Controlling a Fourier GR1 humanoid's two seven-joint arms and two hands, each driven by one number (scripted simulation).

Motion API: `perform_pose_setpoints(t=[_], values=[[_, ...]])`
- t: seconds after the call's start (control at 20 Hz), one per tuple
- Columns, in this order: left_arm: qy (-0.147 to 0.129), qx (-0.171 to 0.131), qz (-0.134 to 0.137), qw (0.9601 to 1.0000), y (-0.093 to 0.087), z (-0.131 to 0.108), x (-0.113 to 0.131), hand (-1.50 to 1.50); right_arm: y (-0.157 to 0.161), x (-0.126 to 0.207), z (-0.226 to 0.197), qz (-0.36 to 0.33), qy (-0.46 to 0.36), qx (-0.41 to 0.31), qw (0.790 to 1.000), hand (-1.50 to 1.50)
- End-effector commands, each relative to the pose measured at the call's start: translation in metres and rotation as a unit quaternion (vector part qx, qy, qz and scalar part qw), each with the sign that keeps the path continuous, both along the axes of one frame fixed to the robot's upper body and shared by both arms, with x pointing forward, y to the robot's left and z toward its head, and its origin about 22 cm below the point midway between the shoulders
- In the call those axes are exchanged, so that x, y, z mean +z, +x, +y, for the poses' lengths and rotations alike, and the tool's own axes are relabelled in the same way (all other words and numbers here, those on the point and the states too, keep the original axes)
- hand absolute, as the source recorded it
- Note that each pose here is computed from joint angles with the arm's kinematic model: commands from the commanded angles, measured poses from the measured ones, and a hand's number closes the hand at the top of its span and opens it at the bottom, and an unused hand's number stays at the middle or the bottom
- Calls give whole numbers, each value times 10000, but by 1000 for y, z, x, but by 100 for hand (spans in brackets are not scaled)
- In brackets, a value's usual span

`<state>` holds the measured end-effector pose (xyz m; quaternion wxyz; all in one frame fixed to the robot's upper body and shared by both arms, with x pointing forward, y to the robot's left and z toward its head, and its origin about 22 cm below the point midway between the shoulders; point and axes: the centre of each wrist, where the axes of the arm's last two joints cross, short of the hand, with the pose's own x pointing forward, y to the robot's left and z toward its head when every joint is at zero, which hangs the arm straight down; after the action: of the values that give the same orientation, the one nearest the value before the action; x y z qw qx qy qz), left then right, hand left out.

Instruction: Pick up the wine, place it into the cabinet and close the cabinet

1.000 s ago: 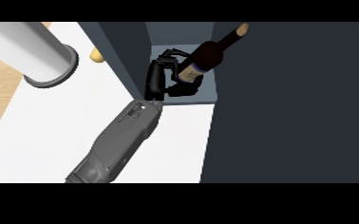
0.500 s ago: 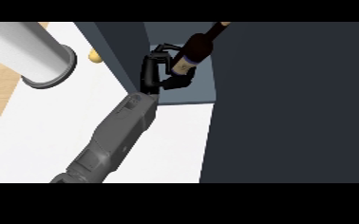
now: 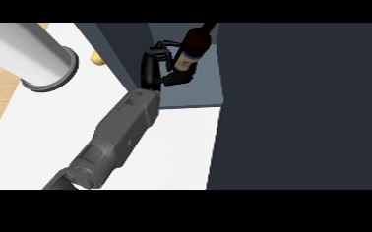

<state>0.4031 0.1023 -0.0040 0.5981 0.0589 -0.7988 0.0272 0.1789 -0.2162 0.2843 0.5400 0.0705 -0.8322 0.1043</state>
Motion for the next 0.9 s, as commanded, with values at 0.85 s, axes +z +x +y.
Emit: perform_pose_setpoints(t=[0.85], values=[[895,758,366,9924,26,38,20,150,-17,8,6,-203,44,433,9988,-150]])
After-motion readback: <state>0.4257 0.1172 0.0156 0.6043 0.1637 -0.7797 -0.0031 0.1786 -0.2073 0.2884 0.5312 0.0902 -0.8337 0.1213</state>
